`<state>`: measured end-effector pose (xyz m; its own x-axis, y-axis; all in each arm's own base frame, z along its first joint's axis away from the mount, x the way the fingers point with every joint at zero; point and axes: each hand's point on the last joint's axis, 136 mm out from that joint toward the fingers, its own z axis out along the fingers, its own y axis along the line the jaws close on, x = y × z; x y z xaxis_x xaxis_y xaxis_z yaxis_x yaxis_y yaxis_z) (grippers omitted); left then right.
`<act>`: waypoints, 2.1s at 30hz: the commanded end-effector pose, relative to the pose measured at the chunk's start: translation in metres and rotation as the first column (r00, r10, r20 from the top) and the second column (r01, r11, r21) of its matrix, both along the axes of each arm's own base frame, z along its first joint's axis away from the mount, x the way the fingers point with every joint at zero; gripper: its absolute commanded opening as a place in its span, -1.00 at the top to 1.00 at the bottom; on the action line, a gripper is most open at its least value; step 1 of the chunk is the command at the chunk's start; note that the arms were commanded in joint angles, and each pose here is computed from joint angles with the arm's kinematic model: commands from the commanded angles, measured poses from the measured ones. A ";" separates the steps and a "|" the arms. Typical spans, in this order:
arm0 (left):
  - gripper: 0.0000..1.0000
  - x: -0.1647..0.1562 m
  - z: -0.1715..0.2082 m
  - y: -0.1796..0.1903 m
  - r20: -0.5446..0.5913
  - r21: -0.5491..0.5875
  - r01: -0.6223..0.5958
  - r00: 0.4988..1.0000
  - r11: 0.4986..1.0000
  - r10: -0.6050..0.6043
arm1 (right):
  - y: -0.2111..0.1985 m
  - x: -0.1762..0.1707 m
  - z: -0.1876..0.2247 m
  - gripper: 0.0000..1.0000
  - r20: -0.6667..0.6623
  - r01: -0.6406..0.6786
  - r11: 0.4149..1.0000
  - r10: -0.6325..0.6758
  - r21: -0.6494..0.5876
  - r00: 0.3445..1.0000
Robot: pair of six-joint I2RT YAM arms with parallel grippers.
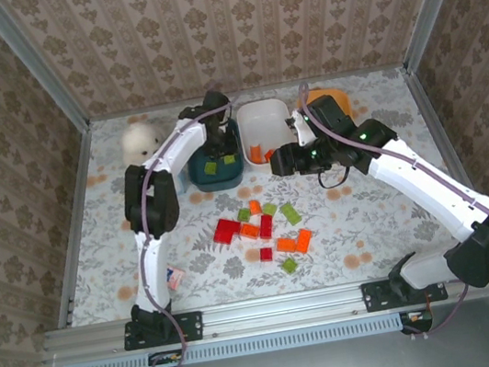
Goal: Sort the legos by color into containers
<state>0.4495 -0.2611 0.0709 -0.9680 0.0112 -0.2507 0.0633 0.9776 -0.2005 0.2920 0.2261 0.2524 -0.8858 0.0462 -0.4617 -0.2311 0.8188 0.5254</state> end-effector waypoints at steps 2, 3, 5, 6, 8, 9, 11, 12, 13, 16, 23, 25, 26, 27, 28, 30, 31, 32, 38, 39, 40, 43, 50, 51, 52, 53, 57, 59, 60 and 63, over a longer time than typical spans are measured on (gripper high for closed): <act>0.49 -0.012 -0.008 0.013 -0.057 0.086 0.007 0.998 0.996 -0.002 | 0.002 0.001 0.005 -0.23 -0.009 0.002 1.000 -0.002 0.023 1.000; 0.48 -0.014 -0.012 0.014 -0.066 0.093 0.012 0.998 0.996 -0.006 | 0.001 0.000 0.004 -0.23 -0.011 0.004 1.000 -0.004 0.022 1.000; 0.48 -0.021 -0.019 0.016 -0.091 0.100 0.017 0.996 0.995 -0.008 | 0.000 0.000 0.001 -0.23 -0.014 0.007 1.000 -0.007 0.016 1.000; 0.47 -0.023 -0.022 0.015 -0.102 0.095 0.021 0.995 0.995 -0.012 | 0.000 0.000 0.000 -0.23 -0.017 0.007 1.000 -0.007 0.015 1.000; 0.43 -0.028 -0.029 0.013 -0.120 0.089 0.032 0.993 0.996 -0.021 | 0.000 0.001 -0.003 -0.23 -0.020 0.011 1.000 -0.010 0.013 1.000; 0.40 -0.030 -0.030 0.012 -0.124 0.089 0.038 0.992 0.995 -0.026 | 0.001 0.001 -0.002 -0.23 -0.020 0.008 1.000 -0.008 0.015 1.000; 0.33 -0.032 -0.032 0.013 -0.131 0.099 0.040 0.991 0.994 -0.027 | 0.001 0.002 -0.005 -0.24 -0.027 0.008 1.000 -0.008 0.009 1.000; 0.27 -0.032 -0.031 0.013 -0.130 0.099 0.040 0.991 0.994 -0.027 | 0.001 0.002 -0.007 -0.23 -0.033 0.006 1.000 -0.006 0.001 0.999; 0.18 -0.032 -0.030 0.013 -0.128 0.098 0.040 0.991 0.994 -0.028 | 0.000 0.002 -0.010 -0.24 -0.040 0.006 1.000 -0.006 -0.011 0.999; 0.02 -0.029 -0.022 0.010 -0.119 0.089 0.044 0.992 0.995 -0.033 | -0.003 0.000 -0.015 -0.24 -0.045 0.002 0.999 -0.003 -0.033 0.999; -0.08 -0.021 0.016 0.007 -0.048 0.055 0.030 0.998 0.998 -0.027 | -0.005 -0.006 -0.020 -0.25 -0.024 -0.030 0.995 0.028 -0.090 0.999; -0.09 -0.019 0.035 0.006 -0.013 0.030 0.014 1.000 0.999 -0.014 | -0.001 -0.009 -0.022 -0.25 -0.014 -0.053 0.992 0.052 -0.116 0.999; -0.11 -0.018 0.047 0.006 0.013 0.015 0.005 1.000 1.000 -0.005 | 0.001 -0.011 -0.022 -0.25 -0.008 -0.068 0.988 0.067 -0.137 0.998; -0.12 -0.018 0.058 0.008 0.028 0.001 -0.007 1.000 1.000 0.007 | 0.005 -0.015 -0.022 -0.24 0.000 -0.086 0.984 0.087 -0.154 0.996; -0.13 -0.018 0.070 0.011 0.051 -0.010 -0.020 0.998 1.000 0.021 | 0.009 -0.019 -0.021 -0.24 0.012 -0.109 0.979 0.113 -0.172 0.994; -0.18 -0.021 0.096 0.021 0.096 -0.045 -0.061 0.993 0.997 0.065 | 0.023 -0.025 -0.033 -0.25 -0.005 -0.161 0.963 0.163 -0.217 0.987; -0.19 -0.026 0.106 0.028 0.109 -0.070 -0.092 0.989 0.993 0.099 | 0.030 -0.030 -0.036 -0.25 -0.006 -0.186 0.955 0.190 -0.229 0.982; -0.19 -0.031 0.115 0.037 0.119 -0.099 -0.123 0.984 0.988 0.134 | 0.039 -0.035 -0.040 -0.25 -0.007 -0.215 0.947 0.220 -0.239 0.976; -0.21 -0.092 0.146 0.115 0.157 -0.208 -0.342 0.913 0.916 0.377 | 0.090 -0.065 -0.072 -0.31 -0.058 -0.353 0.883 0.353 -0.309 0.934; -0.21 -0.106 0.146 0.124 0.158 -0.199 -0.358 0.907 0.912 0.390 | 0.098 -0.069 -0.079 -0.32 -0.080 -0.368 0.875 0.362 -0.314 0.929; -0.22 -0.120 0.149 0.133 0.169 -0.197 -0.370 0.900 0.908 0.403 | 0.107 -0.074 -0.088 -0.32 -0.106 -0.380 0.869 0.366 -0.316 0.925; -0.22 -0.158 0.153 0.154 0.181 -0.206 -0.400 0.881 0.893 0.437 | 0.134 -0.086 -0.107 -0.39 -0.151 -0.407 0.859 0.378 -0.309 0.913; -0.22 -0.222 0.168 0.180 0.240 -0.266 -0.391 0.859 0.881 0.453 | 0.164 -0.082 -0.153 -0.63 -0.277 -0.230 0.914 0.138 -0.335 0.951; -0.22 -0.229 0.169 0.183 0.245 -0.264 -0.386 0.859 0.884 0.448 | 0.169 -0.080 -0.156 -0.64 -0.282 -0.203 0.918 0.106 -0.340 0.954; -0.23 -0.235 0.171 0.185 0.252 -0.263 -0.382 0.859 0.886 0.445 | 0.171 -0.078 -0.160 -0.64 -0.290 -0.179 0.919 0.075 -0.351 0.954; -0.23 -0.240 0.173 0.188 0.260 -0.264 -0.376 0.859 0.888 0.441 | 0.173 -0.077 -0.164 -0.65 -0.297 -0.146 0.917 0.032 -0.372 0.954; -0.22 -0.256 0.182 0.194 0.300 -0.292 -0.357 0.847 0.887 0.439 | 0.180 -0.073 -0.184 -0.61 -0.340 -0.033 0.904 -0.127 -0.427 0.932; -0.22 -0.262 0.183 0.195 0.305 -0.304 -0.348 0.846 0.887 0.436 | 0.182 -0.071 -0.194 -0.61 -0.344 0.005 0.886 -0.185 -0.463 0.921; -0.22 -0.265 0.183 0.196 0.306 -0.306 -0.347 0.846 0.886 0.437 | 0.183 -0.069 -0.196 -0.62 -0.346 0.015 0.885 -0.198 -0.466 0.917; -0.22 -0.270 0.182 0.195 0.303 -0.314 -0.338 0.850 0.887 0.431 | 0.190 -0.069 -0.209 -0.62 -0.369 0.034 0.886 -0.227 -0.462 0.901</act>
<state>0.1880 -0.0677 0.2627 -0.7010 -0.4658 -0.5400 -0.1883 0.8512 -0.4899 0.2260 0.4260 0.0570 -0.9940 -0.0403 -0.1012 -0.0603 0.9773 0.2032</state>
